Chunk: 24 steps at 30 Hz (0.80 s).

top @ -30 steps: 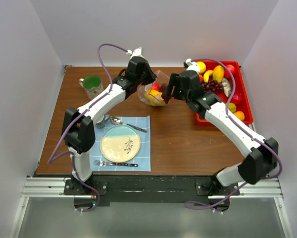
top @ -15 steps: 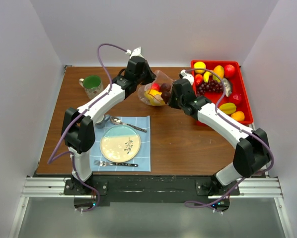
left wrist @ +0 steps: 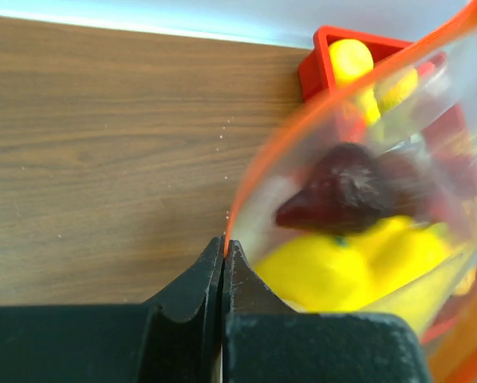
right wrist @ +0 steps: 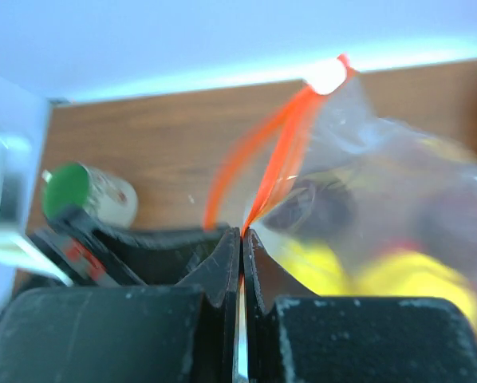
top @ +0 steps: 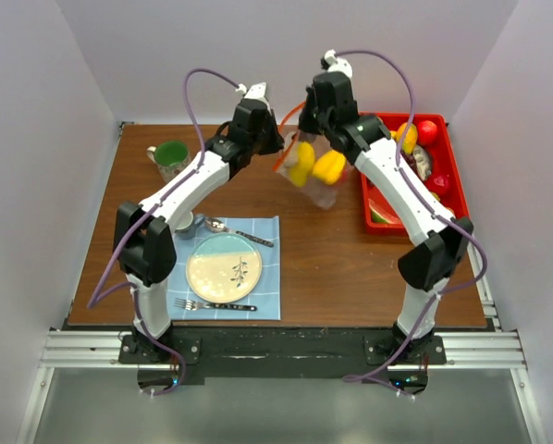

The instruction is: Place the food in the zip-top bag and seal the zipper

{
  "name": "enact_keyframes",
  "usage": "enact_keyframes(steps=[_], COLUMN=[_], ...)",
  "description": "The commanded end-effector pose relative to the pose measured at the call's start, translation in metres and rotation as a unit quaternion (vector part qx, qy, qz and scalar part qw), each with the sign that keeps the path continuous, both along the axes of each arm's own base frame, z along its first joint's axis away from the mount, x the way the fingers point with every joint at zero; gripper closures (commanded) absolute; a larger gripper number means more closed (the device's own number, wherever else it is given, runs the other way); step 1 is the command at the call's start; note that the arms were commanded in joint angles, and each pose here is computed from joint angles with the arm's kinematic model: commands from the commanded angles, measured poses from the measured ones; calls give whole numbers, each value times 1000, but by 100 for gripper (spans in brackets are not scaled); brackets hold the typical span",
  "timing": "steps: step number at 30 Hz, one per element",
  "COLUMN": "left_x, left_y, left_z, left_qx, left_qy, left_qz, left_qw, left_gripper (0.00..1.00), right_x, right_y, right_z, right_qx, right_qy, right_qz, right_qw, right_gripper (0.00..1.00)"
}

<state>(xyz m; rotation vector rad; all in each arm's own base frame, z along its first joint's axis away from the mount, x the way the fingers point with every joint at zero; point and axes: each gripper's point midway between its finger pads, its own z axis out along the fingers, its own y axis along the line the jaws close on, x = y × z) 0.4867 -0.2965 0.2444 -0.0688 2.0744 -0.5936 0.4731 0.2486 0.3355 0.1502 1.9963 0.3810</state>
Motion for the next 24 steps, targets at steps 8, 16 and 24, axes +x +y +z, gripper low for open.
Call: enact_keyframes(steps=[8, 16, 24], left_x=[16, 16, 14], left_y=[33, 25, 10], left_z=[67, 65, 44], left_qx=[18, 24, 6], left_qy=[-73, -77, -63], left_qz=[30, 1, -28], left_qw=[997, 997, 998], left_gripper=[100, 100, 100], right_x=[-4, 0, -16], right_y=[-16, -27, -38], right_z=[-33, -49, -67], right_qx=[-49, -45, -53], right_qy=[56, 86, 112], right_qz=[21, 30, 53], right_qw=[997, 995, 991], right_gripper=[100, 100, 65])
